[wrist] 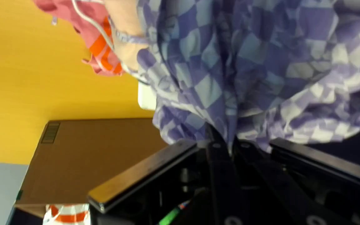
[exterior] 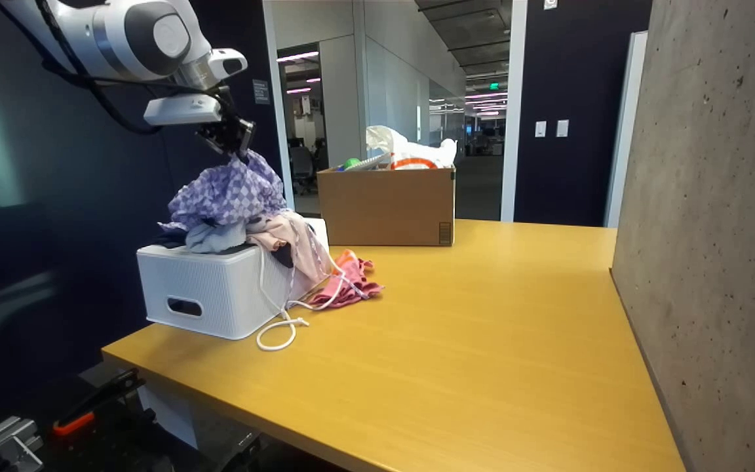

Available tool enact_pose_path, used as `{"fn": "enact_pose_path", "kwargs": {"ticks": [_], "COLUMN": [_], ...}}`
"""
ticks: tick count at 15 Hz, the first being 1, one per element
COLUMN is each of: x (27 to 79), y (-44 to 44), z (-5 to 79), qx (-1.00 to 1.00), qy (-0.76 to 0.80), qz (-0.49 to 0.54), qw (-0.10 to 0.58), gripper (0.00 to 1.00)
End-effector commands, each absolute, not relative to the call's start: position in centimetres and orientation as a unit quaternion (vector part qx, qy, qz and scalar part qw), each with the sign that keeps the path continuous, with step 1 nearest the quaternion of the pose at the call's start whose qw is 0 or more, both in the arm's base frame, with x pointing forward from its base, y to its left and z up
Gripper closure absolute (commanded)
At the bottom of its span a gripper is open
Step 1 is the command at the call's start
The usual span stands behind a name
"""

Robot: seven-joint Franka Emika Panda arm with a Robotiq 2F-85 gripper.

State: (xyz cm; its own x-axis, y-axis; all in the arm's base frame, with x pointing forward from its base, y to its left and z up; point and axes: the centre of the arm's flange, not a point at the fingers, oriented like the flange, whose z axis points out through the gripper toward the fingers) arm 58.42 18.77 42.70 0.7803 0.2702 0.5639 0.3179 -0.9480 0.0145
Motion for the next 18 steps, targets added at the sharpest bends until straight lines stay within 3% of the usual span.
{"fn": "enact_pose_path", "kwargs": {"ticks": [1,5,11,15,18], "x": [59.5,59.9,59.0,57.1,56.3], "y": [17.3,12.9,-2.4,-15.2,-23.1], "z": [52.4,63.1,73.4,74.3,70.6], "qx": [-0.925,-0.892,-0.855,-0.844,-0.849], "qy": [-0.131,-0.084,0.027,0.104,0.145], "qz": [-0.355,-0.443,-0.517,-0.522,-0.502], "qw": [0.039,0.026,-0.023,-0.057,-0.071], "gripper": [0.99,0.99,0.99,0.99,0.99]}}
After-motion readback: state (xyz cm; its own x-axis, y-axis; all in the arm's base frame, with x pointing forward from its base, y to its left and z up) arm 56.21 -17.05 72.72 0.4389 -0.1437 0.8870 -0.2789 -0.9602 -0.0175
